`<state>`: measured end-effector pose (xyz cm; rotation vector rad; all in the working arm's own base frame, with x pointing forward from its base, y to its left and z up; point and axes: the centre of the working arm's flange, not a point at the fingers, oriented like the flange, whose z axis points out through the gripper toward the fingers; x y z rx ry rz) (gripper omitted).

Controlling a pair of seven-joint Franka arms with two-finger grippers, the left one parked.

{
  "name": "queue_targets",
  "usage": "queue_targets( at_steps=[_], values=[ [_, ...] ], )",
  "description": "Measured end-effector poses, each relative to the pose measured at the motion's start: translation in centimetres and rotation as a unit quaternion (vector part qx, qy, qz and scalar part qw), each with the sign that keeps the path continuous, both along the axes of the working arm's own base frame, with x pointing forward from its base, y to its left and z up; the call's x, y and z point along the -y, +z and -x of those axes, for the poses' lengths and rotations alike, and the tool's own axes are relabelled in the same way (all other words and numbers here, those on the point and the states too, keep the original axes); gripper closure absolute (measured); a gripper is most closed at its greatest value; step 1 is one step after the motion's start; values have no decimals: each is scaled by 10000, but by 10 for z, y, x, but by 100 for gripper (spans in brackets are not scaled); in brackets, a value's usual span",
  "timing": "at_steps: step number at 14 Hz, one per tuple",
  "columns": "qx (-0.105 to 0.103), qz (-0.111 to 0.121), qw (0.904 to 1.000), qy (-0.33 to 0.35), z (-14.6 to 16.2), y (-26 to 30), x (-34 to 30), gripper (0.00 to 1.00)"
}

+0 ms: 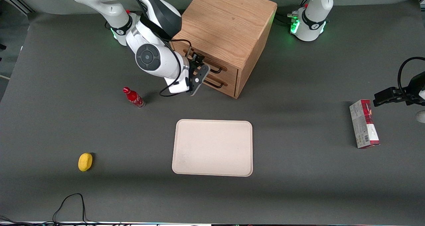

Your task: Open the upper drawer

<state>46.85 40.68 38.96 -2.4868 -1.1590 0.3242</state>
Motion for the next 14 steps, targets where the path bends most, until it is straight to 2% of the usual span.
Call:
queue_targets(
  at_steps=[4,7,10,14],
  values=[
    [114,65,9999,75,0,-5,-2,0],
    [461,203,9986,170,-11,1,4,0],
    [731,318,9968,21,-51,2,32,0],
    [987,302,9942,-291,-123,-1,87,0]
  ],
)
